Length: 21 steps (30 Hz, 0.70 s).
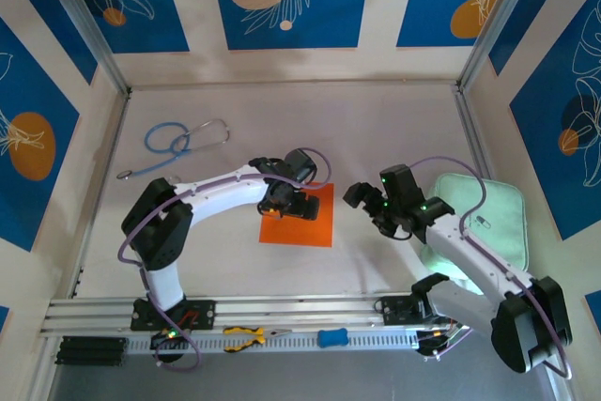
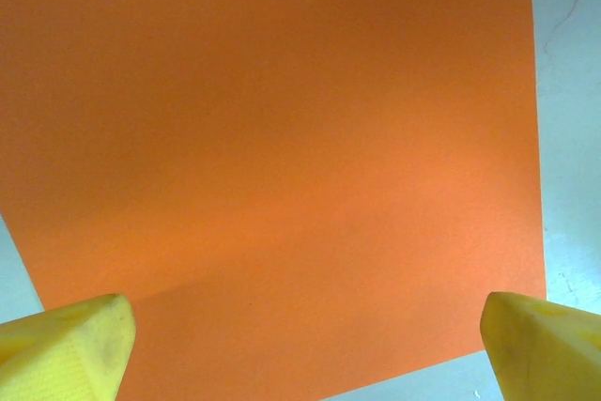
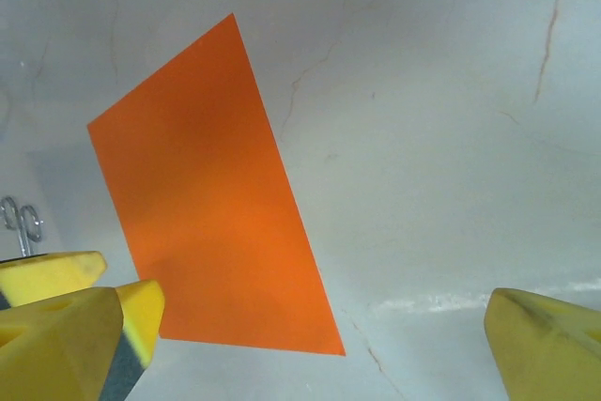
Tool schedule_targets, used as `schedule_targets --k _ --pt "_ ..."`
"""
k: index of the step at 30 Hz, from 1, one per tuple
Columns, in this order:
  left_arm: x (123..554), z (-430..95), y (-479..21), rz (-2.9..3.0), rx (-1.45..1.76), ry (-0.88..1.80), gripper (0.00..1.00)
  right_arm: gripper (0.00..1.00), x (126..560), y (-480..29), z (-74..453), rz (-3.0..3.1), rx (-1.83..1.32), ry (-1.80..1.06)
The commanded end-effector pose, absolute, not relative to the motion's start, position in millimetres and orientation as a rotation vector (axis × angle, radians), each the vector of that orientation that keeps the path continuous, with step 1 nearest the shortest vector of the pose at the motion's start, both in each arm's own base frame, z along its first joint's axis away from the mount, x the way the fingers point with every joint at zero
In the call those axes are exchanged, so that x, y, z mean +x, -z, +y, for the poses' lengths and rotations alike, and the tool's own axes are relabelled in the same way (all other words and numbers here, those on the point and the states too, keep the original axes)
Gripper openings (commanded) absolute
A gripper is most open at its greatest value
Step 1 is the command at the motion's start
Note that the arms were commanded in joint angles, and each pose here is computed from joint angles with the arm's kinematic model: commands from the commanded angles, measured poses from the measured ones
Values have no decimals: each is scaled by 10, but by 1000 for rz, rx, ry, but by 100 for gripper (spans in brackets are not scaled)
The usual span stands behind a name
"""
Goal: Fold a paper plane with a square sheet of paper (pick it up from the middle)
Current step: First fold the square sheet of paper in half at the center of the table.
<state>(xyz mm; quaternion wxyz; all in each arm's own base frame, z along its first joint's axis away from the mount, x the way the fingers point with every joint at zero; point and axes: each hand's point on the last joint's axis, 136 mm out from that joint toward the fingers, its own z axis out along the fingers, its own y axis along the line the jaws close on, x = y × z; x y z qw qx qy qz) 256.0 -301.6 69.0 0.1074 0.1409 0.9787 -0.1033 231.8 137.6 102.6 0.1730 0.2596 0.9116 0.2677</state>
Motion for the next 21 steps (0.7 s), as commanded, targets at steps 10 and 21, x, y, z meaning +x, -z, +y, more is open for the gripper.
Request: schedule_targets --k 10,21 --pt "2536 -3133 -834 2885 418 368 94 99 2264 -1083 1226 2577 809 -744" --pt "2534 -3328 -771 2890 442 447 87 99 2421 -1170 1178 2533 654 -718"
